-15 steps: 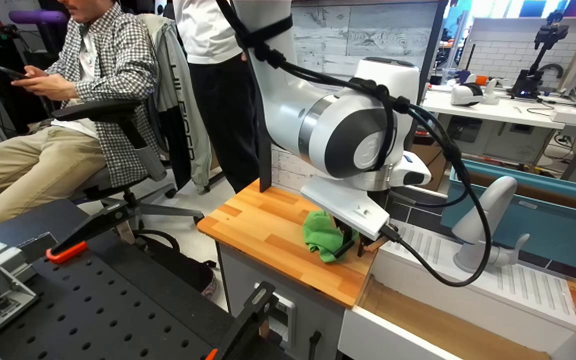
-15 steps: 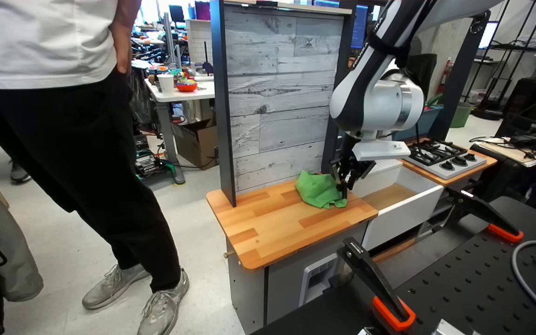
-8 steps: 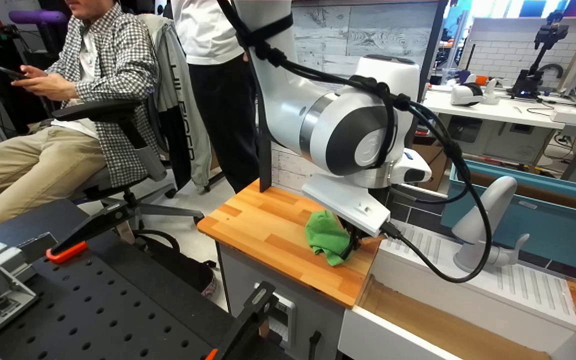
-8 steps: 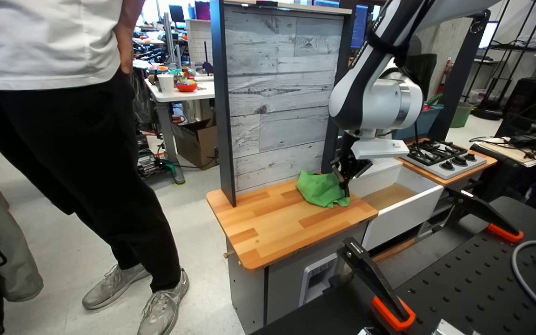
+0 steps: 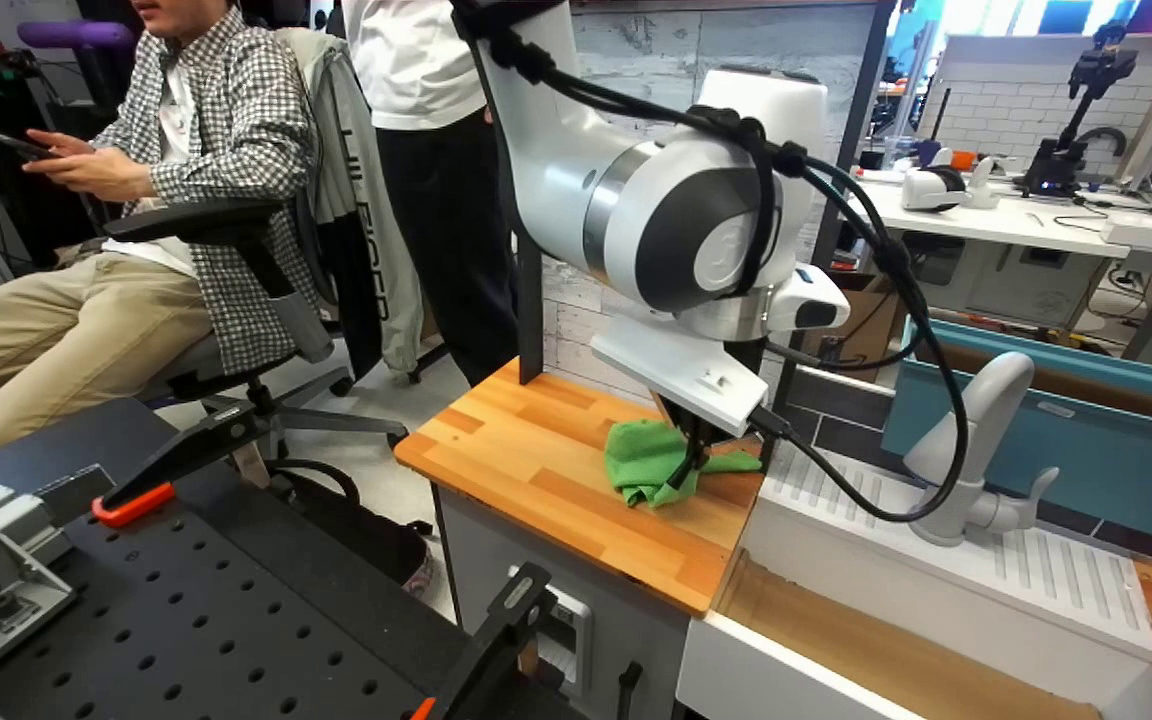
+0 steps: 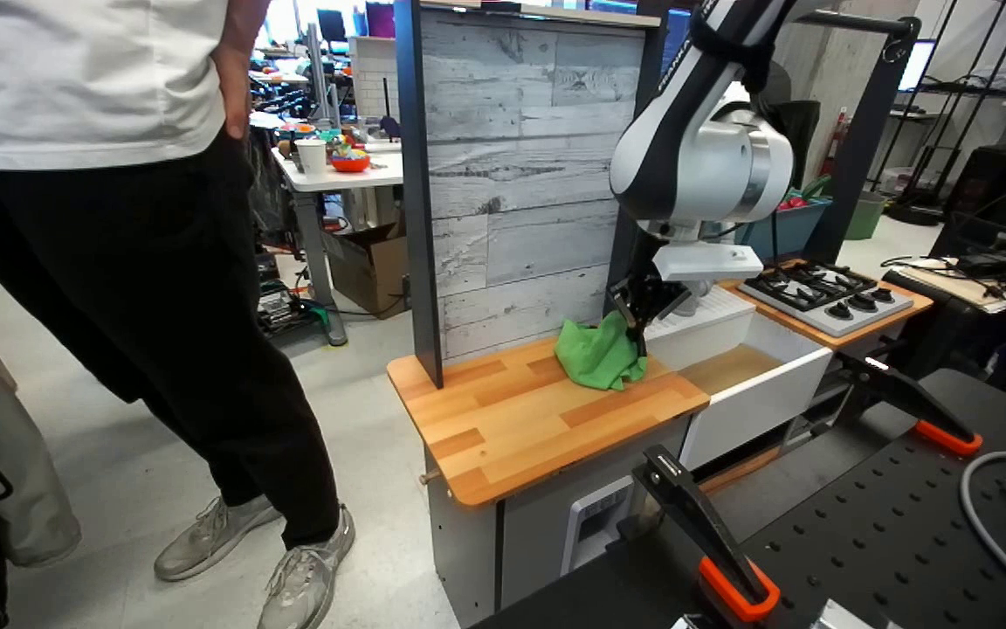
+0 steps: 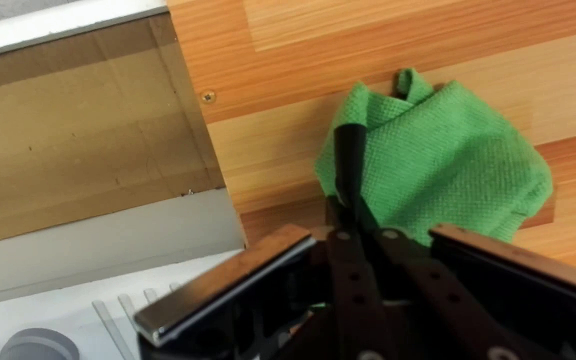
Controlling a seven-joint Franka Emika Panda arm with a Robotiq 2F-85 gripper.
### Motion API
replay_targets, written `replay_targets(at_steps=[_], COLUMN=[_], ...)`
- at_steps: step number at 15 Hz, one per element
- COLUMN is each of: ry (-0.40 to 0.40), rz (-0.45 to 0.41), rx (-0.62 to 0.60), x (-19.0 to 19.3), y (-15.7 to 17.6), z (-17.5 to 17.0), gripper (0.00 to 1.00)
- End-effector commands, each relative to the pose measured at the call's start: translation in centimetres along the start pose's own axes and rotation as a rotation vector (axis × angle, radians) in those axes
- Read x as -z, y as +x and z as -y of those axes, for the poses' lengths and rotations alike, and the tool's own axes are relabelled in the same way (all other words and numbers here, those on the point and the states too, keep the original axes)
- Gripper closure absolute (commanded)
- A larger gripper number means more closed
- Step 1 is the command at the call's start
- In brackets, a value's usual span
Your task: Unfold the green cloth
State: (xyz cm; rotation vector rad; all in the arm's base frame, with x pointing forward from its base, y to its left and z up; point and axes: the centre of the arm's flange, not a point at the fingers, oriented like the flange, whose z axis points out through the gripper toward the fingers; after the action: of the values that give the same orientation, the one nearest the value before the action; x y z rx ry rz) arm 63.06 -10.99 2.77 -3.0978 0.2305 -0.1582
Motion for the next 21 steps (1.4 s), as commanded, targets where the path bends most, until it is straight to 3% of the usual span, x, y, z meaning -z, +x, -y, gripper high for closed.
replay_targets(at_steps=[1,9,21], ry=[0.023,0.053,0.037], rz=[-0.026,-0.023,0.072], rx=[0.068,0.226,0.458], x=[5.1,8.9,3.3], y=[-2.5,-4.5,-4.6], z=[1.9,8.9,14.5], gripper=[0.99,0.99,0.99])
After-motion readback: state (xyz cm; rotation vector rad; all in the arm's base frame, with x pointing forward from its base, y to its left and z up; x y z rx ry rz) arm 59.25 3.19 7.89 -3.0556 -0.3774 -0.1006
